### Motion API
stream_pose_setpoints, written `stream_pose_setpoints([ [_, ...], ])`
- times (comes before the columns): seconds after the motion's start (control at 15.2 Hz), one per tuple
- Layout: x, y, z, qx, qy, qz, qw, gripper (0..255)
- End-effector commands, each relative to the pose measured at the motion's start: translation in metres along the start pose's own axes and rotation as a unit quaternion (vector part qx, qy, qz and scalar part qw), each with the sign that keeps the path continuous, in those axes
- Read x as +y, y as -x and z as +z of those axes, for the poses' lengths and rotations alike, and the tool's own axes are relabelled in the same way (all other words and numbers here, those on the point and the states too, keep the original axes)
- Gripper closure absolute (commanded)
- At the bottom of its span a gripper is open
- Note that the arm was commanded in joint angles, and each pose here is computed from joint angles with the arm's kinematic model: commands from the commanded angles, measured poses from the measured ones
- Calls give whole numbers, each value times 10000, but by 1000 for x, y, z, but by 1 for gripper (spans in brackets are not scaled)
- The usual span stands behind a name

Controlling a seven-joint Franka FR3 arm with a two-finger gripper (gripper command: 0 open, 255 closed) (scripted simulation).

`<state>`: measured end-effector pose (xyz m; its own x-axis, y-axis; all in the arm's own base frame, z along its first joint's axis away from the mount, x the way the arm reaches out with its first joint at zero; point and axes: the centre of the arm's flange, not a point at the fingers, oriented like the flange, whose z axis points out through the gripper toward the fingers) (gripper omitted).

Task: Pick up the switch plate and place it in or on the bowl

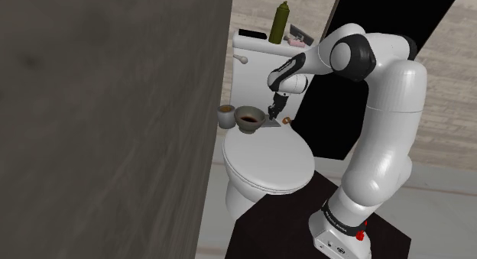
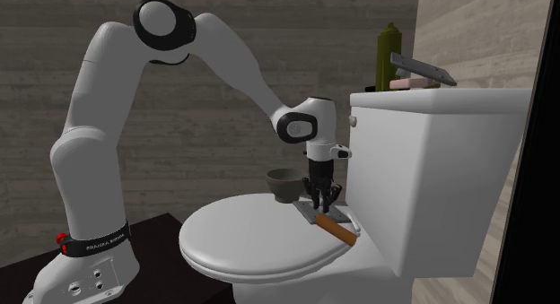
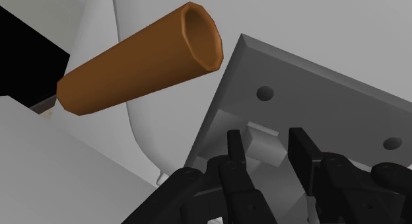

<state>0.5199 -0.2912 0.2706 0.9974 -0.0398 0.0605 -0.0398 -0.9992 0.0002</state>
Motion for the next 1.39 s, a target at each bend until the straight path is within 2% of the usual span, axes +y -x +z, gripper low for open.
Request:
stream_pose_setpoints([
  [0.0,0,0,0,0,0,-1,10000,255],
  [0.33,0,0,0,0,0,-1,10000,255],
  [1.32,0,-5,-79,0,0,-1,10000,255],
])
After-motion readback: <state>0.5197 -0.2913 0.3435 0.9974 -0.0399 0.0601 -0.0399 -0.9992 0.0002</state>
